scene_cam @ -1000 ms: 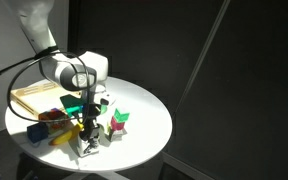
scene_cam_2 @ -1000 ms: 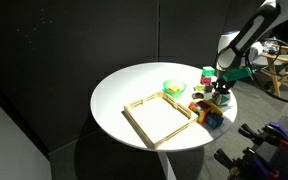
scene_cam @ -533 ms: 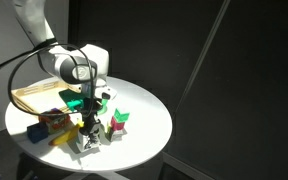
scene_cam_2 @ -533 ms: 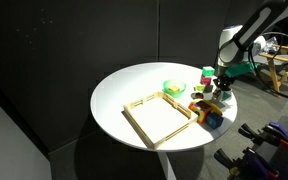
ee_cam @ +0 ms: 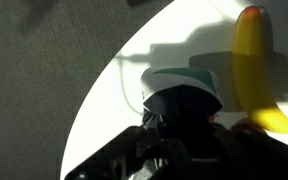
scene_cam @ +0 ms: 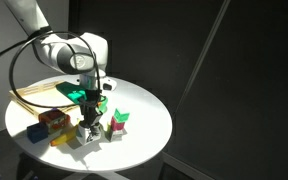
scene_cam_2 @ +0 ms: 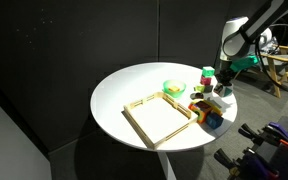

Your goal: Pick up the orange block and put it in the green bowl, pick up the block with the number one on it and put it in the tray

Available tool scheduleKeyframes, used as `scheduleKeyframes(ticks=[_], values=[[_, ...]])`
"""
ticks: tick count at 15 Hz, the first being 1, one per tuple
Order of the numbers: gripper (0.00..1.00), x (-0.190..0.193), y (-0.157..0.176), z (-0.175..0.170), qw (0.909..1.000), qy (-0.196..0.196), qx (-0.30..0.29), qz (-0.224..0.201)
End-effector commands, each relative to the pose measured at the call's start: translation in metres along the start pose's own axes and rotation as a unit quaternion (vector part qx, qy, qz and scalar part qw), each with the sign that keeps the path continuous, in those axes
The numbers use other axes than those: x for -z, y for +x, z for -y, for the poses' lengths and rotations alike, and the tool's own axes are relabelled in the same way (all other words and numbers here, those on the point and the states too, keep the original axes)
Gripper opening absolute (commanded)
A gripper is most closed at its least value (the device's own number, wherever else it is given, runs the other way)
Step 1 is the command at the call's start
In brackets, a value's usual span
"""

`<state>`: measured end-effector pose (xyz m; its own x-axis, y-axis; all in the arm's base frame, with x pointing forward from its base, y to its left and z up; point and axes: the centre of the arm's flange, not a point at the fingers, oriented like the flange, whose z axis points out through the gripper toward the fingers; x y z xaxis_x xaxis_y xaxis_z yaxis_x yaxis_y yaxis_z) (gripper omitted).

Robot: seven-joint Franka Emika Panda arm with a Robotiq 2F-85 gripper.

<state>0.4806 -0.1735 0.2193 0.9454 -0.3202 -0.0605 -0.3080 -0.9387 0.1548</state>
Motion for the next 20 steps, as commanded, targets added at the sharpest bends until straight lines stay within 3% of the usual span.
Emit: scheduleKeyframes(ticks=[1, 5, 8, 11, 17, 18, 20], values=[[0.08, 0.02, -0.016, -0.003, 0.9984, -0.004, 0.057, 0.002], [0.08, 0.025, -0.023, 0.006, 0.9897, -0.006, 0.143, 0.002], [0.08, 0.029, -0.029, 0.017, 0.9765, -0.008, 0.215, -0.008], [0.07, 0.032, -0.032, 0.025, 0.9569, -0.013, 0.289, -0.023], [0.07, 0.035, -0.037, 0.03, 0.907, -0.034, 0.416, -0.059], [0.06, 0.035, -0.037, 0.031, 0.9018, -0.037, 0.426, -0.061], [0.06, 0.034, -0.037, 0.031, 0.9002, -0.036, 0.43, -0.06]])
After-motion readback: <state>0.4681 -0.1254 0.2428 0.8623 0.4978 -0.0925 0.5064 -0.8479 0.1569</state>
